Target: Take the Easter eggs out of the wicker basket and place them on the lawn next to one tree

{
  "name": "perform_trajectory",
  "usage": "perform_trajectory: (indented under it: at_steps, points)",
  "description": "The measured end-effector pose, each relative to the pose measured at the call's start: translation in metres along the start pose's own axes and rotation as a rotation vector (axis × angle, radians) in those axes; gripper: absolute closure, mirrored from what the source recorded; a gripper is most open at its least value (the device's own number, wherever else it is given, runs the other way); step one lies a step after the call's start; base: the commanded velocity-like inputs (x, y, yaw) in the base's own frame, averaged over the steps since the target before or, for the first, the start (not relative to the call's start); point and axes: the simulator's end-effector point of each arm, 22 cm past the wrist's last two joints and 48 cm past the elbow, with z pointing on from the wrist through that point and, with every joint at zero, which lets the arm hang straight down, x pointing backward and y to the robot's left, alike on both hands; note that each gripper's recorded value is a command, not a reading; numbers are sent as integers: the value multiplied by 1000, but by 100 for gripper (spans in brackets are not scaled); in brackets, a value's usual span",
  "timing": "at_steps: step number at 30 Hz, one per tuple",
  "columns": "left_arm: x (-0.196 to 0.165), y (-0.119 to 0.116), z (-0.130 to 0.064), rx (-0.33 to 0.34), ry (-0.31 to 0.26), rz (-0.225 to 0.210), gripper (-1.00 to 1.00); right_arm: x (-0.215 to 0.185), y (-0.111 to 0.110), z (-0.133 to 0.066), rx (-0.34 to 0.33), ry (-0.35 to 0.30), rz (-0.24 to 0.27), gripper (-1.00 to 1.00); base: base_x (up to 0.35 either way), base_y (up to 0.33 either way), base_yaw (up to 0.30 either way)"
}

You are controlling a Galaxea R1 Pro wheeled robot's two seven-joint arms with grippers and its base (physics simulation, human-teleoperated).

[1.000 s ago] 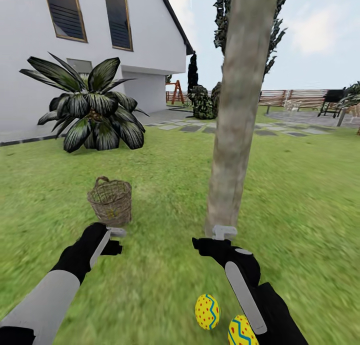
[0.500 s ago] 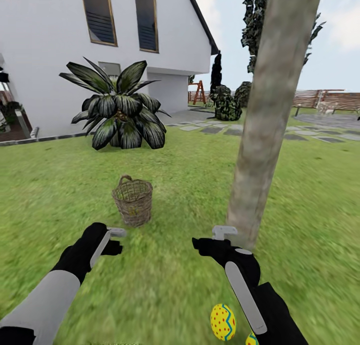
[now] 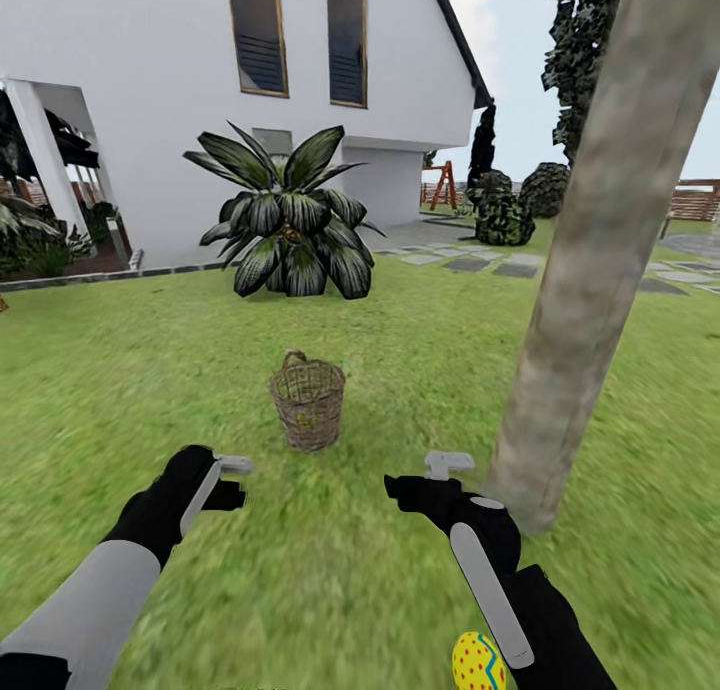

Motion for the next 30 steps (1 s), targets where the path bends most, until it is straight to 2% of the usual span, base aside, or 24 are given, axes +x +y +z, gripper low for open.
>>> perform_trajectory:
  at_steps: [30]
  points:
    - [-33,9,-50,0,1,0,-100,-53,13,-26,0,0,0,-100,0,0,285]
